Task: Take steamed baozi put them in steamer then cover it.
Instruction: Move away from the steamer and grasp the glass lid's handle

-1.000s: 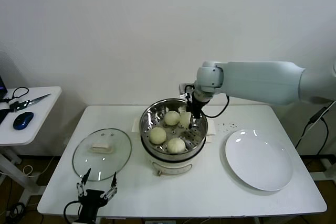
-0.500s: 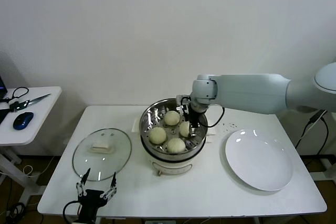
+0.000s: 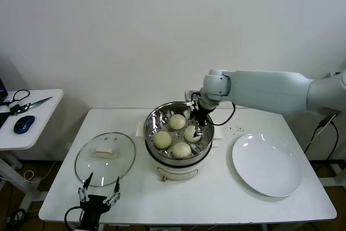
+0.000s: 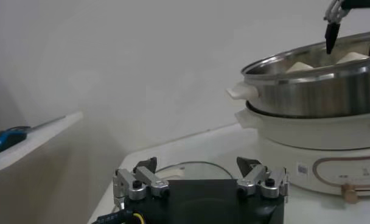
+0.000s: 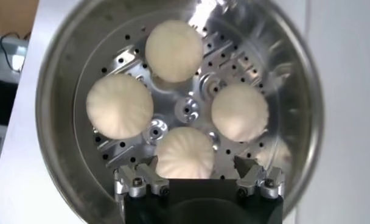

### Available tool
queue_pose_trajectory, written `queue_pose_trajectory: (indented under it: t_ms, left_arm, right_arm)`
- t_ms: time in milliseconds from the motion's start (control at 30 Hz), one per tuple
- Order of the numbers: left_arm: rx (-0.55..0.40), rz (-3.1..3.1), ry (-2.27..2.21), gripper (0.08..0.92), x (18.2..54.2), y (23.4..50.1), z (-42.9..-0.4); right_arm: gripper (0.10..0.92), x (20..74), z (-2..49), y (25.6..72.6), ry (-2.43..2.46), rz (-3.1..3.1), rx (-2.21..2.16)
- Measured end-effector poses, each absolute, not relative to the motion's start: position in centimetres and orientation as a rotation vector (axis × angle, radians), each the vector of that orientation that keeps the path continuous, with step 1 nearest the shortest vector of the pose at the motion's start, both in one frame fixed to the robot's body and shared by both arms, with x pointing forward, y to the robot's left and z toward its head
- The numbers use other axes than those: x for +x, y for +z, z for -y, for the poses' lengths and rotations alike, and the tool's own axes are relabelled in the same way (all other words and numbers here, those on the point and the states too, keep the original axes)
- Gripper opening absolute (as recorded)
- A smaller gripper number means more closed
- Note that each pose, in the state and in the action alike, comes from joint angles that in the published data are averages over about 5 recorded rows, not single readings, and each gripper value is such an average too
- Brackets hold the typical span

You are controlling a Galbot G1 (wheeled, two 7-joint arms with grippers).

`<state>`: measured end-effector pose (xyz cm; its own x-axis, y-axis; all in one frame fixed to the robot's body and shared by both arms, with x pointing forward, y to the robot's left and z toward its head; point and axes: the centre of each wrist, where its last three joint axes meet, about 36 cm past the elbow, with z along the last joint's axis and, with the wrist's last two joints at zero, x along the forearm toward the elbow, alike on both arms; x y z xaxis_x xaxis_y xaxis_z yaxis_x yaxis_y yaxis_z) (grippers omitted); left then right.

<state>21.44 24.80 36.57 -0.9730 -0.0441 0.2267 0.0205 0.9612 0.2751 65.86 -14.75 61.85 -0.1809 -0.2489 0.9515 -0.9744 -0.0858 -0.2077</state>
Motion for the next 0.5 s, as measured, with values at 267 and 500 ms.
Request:
queue_pose_trajectory:
  t_ms: [267,500]
  left_arm:
    - [0.042,2.886,-0.45,0.823,21.9,36.3,-25.5]
    - [0.058,2.906,-0.492,0.823,22.6,36.8,-25.6]
  right_arm:
    - [0.823,65.1,20.3,62.3,1.274,1.82,1.467]
    - [0.823,62.9,25.9,60.3,1.16,2.251,1.463]
